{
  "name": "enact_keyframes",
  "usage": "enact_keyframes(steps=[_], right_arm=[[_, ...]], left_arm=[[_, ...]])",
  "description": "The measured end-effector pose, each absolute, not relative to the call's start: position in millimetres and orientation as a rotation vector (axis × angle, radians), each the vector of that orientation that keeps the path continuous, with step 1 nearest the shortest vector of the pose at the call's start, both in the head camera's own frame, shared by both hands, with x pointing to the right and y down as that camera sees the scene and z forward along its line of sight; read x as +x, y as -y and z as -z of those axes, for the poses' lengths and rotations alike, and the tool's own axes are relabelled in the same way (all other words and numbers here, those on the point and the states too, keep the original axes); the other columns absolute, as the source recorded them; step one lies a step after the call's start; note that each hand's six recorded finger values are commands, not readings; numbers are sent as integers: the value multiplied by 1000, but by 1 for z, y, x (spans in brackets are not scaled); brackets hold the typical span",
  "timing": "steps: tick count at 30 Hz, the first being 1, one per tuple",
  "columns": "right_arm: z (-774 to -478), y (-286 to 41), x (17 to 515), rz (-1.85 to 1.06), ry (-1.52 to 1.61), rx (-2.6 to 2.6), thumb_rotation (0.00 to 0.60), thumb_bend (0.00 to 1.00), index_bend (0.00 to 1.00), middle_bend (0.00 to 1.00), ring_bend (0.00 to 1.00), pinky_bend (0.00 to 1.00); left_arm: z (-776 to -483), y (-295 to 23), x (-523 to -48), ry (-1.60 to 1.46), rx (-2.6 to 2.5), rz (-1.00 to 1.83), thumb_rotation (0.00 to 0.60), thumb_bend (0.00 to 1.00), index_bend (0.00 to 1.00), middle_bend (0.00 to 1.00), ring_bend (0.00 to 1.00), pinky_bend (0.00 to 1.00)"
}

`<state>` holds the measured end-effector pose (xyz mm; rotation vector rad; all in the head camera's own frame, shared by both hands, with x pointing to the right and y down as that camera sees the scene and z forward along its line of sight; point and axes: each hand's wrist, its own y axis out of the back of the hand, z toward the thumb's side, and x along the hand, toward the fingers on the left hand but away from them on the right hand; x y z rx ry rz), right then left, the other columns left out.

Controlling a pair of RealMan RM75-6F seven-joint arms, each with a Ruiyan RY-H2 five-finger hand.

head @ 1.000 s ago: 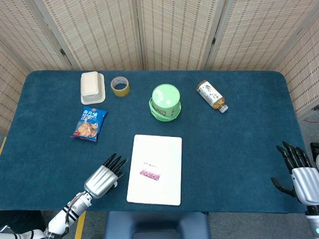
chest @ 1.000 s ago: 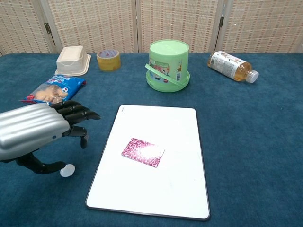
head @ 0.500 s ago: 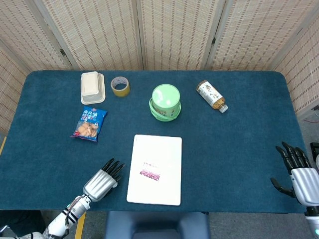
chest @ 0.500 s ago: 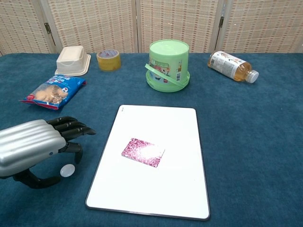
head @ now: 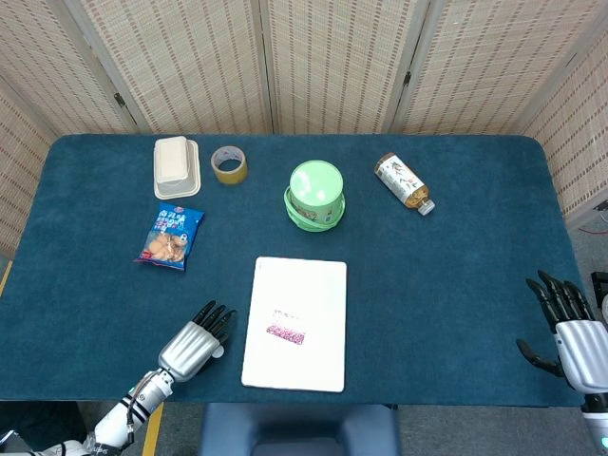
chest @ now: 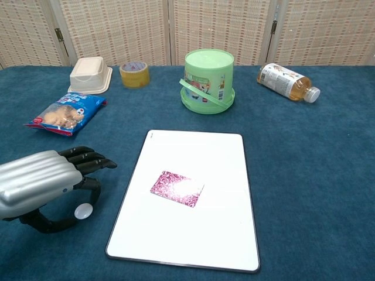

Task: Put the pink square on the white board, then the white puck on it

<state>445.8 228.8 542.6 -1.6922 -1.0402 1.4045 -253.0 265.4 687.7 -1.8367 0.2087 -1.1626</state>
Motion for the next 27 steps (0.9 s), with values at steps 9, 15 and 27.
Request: enact_keyframes(steps=[9,15,27], right_arm=[[-543,-229,445,-1405,1039,-1692,600,285,9,38,47,0],[-542,-229,444,-1406,1038,-1691,600,285,9,38,47,0],[-541,-229,445,-1406,1042,-1688,600,285,9,38,48,0]], left_arm=[[-690,-263,-255,-218,-1838,1172,600,369,475,110,24,0],[-690,-264,-255,-224,-1846,1169,600,369,494,116,26,0],[-687,-264,-250,-239,-1890,1157,600,369,498,116,27,0]])
